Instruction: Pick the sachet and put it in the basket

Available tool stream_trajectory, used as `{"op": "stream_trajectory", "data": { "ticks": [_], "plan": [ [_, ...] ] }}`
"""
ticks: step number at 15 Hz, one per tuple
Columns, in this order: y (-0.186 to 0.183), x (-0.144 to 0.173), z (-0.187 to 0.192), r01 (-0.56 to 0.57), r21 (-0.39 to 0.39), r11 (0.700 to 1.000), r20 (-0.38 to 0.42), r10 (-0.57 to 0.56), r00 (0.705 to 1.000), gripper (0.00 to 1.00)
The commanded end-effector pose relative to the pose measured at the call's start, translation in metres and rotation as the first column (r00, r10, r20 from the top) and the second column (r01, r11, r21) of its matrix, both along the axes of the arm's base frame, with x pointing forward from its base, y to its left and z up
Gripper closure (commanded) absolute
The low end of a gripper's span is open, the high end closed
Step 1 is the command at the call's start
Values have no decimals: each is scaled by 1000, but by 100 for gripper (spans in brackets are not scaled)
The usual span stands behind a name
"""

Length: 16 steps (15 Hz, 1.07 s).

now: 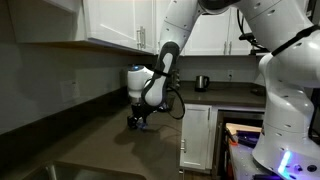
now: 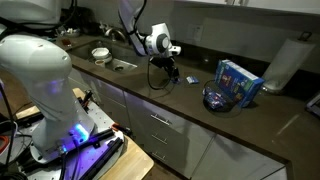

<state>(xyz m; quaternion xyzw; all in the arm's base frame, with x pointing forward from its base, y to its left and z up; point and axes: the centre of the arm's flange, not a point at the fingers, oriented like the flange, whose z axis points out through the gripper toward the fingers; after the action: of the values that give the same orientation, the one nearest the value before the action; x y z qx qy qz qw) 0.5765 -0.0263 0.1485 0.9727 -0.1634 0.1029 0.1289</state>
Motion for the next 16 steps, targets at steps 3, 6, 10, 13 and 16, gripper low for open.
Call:
{"op": "stream_trajectory", "data": {
  "ticks": [3, 6, 10, 13, 16],
  "plan": [
    [0, 7, -7, -12, -26, 1000, 31, 12, 999, 71],
    [-4, 9, 12, 43, -17, 999, 37, -43, 998, 89],
    [-5, -15, 41, 43, -63, 997, 35, -41, 999, 98],
    [-6, -25, 69, 42, -95, 995, 67, -36, 997, 95],
    [-11, -33, 96, 47, -123, 991, 100, -35, 994, 93]
  ]
}}
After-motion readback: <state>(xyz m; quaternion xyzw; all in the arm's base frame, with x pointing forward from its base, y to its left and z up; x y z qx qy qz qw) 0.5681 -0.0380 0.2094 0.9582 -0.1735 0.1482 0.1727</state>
